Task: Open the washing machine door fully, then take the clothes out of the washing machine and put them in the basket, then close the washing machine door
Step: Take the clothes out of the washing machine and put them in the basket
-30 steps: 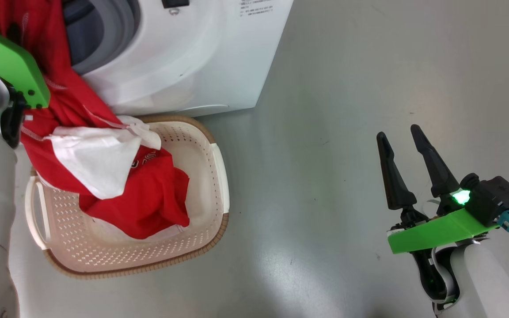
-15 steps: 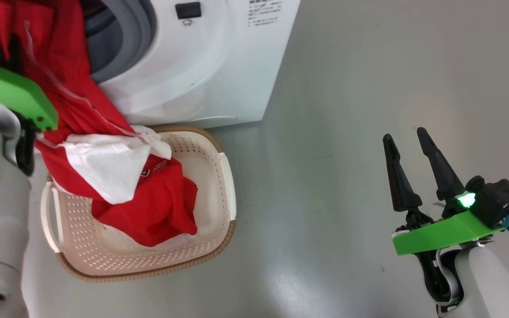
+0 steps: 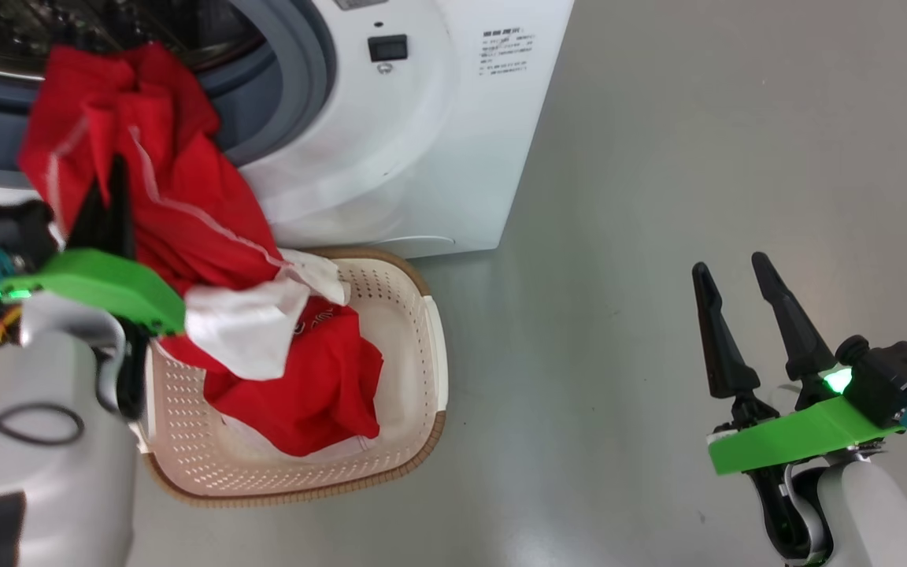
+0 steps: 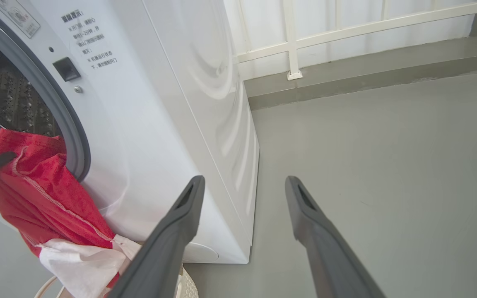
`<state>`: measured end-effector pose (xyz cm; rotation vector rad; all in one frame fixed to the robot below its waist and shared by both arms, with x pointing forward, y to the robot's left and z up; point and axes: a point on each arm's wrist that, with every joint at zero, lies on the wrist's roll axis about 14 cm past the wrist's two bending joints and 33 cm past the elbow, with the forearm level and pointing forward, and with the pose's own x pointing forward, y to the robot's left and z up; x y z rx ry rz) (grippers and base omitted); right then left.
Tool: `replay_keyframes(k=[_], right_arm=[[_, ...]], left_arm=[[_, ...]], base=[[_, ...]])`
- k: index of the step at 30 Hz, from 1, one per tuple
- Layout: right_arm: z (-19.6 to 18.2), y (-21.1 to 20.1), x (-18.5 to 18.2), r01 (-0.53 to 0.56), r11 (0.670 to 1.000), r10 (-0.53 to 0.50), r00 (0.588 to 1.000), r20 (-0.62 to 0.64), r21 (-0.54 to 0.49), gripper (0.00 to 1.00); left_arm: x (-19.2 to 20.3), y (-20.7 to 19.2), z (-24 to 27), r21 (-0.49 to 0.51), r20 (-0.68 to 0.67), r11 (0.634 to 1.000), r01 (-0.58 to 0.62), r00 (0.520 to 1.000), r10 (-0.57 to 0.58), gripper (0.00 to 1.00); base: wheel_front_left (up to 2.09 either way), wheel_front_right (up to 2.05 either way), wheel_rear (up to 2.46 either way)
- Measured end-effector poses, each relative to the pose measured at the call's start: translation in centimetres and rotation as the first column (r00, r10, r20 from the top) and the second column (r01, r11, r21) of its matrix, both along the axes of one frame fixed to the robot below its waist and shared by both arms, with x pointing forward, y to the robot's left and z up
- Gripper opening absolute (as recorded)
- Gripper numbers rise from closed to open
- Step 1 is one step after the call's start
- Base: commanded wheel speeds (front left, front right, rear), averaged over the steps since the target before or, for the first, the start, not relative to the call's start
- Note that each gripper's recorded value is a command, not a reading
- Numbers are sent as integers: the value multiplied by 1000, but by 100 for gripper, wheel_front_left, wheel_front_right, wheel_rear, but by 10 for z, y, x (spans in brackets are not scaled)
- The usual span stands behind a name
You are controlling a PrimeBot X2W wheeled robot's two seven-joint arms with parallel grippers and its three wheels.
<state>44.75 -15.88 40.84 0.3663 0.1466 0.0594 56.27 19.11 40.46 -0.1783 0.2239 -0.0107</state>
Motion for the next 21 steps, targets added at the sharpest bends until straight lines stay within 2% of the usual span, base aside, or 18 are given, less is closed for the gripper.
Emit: replay_keyframes(k=[6,13,21], right_arm=[[3,3,-6,-9,1000,9,1000,1,2,100],[6,3,-8,-10,1000,10,1000,5,-1,100],[0,1,-9,-7,1000,7,1000,-10,-5,100]], left_arm=[[-32,-5,-11,-16,-16,1000,-1,1000,0,0],[-77,-22,-50,-52,-127,999,12,992,-19,0],[-110,-33,-93,-88,-270,996,6,962,-30,0]], base=[[0,0,0],[0,0,0],[0,0,0]])
